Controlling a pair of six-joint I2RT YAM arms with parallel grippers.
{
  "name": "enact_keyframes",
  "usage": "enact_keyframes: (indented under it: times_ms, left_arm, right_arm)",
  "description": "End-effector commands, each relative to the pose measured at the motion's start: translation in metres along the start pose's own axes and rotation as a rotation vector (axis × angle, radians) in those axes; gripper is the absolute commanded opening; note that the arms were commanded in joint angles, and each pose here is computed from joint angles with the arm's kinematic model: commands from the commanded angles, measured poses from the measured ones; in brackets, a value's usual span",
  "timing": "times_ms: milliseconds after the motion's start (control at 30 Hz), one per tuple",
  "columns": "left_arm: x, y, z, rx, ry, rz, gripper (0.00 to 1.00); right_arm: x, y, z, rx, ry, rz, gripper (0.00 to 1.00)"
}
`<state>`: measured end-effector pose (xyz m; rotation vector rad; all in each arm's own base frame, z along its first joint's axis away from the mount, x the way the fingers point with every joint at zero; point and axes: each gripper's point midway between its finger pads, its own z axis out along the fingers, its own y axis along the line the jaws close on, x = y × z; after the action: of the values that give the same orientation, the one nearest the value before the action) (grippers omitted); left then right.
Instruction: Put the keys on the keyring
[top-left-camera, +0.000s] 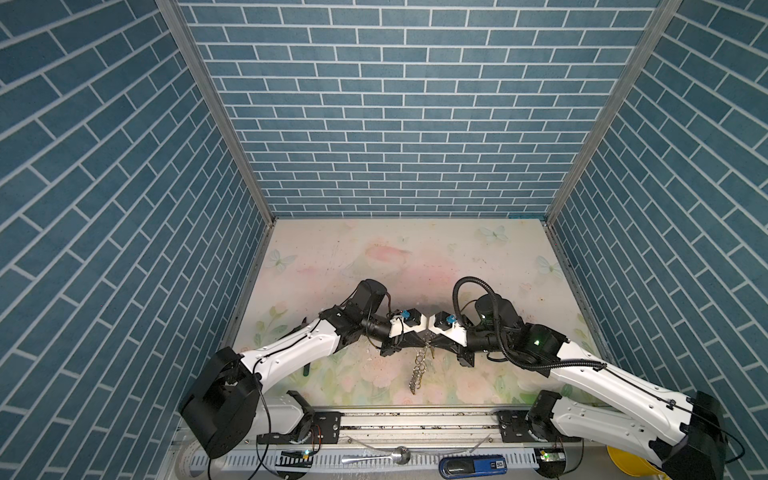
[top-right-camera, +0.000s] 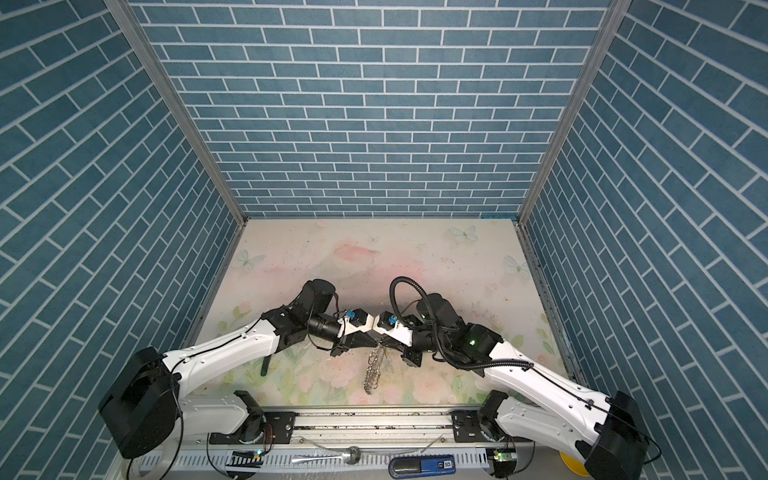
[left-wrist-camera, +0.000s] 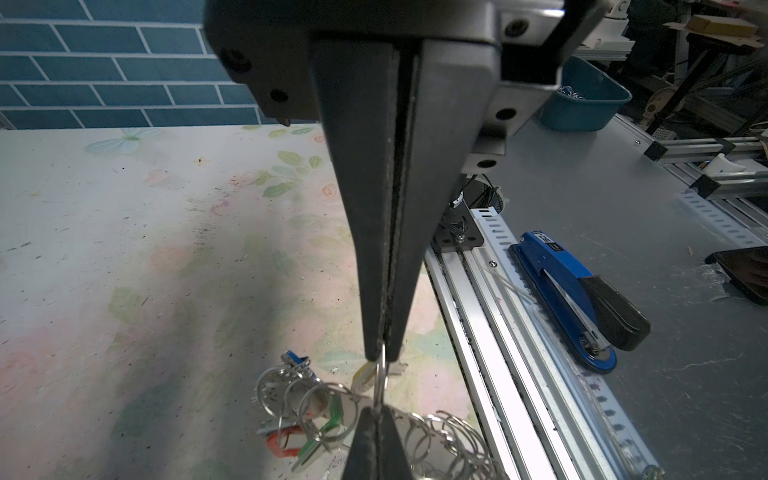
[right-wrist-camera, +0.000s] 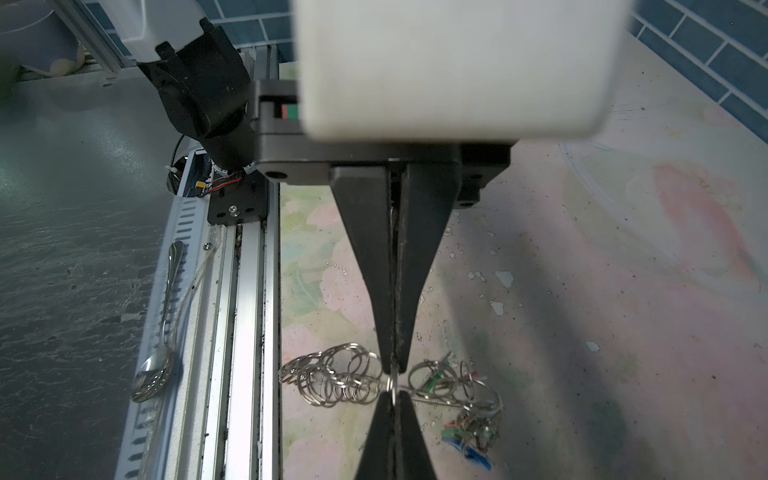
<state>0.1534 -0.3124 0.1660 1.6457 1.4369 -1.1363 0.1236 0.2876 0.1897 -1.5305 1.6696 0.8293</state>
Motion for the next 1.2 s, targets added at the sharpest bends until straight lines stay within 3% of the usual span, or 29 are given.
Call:
enact_keyframes:
  times_ms: [0,1167]
  left_arm:
    - [-0.004,0.002,-0.001,0.002,-0.01,0.013,0.0]
    - [-0.001,0.016,-0.004,-0.042,-0.011,-0.024,0.0]
  right_arm:
    - [-0.012,0.01,-0.008,-0.023,-0.035,-0.096,0.0]
    - [0.021,0.027,0.0,0.033,0.167,-0.273,0.0]
